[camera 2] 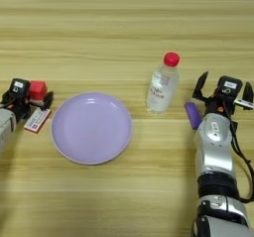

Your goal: Move the objects on the table

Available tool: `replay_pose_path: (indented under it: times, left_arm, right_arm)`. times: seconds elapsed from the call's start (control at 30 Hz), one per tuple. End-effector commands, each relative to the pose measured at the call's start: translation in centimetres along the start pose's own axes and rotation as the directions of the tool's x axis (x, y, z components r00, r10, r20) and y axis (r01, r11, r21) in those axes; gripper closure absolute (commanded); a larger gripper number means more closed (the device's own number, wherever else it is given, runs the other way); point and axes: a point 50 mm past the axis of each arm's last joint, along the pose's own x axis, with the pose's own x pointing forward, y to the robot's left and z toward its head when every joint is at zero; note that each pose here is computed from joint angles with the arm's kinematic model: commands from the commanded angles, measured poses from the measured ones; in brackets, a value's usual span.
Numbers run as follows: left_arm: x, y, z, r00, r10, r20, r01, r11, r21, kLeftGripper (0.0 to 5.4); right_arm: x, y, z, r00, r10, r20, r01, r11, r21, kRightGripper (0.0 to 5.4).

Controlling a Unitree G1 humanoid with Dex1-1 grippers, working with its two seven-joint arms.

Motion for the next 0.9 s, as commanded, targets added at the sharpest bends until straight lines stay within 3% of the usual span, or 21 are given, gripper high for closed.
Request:
replay_pose_path:
  times: [0.03, 0.27, 0.5, 0.8, 0.9]
  left_arm:
    - [0.2, 0.2, 0.3, 1.0, 0.009, 0.009, -0.009, 1.0, -0.004, 0.54]
    - [0.2, 0.2, 0.2, 1.0, 0.007, 0.012, -0.007, 1.0, -0.009, 1.13]
    - [0.2, 0.1, 0.2, 1.0, -0.001, 0.023, 0.001, 1.0, -0.012, 2.06]
    - [-0.1, -0.2, 1.2, 0.996, -0.021, 0.09, 0.022, 1.0, -0.016, 3.05]
    - [-0.3, -0.3, 1.5, 0.994, -0.027, 0.109, 0.029, 0.999, -0.014, 3.15]
  right_arm:
    - [-0.1, 0.2, -0.1, 1.0, 0.002, -0.015, -0.002, 1.0, 0.003, 0.0]
    - [-0.1, 0.2, -0.1, 1.0, 0.002, -0.015, -0.002, 1.0, 0.003, 0.0]
    - [-0.1, 0.1, -0.1, 1.0, 0.001, -0.015, -0.001, 1.0, 0.002, 0.0]
    - [-0.1, 0.1, -0.1, 1.0, 0.003, -0.018, -0.003, 1.0, 0.001, 0.0]
    - [-0.1, 0.1, -0.1, 1.0, 0.003, -0.018, -0.003, 1.0, 0.0, 0.0]
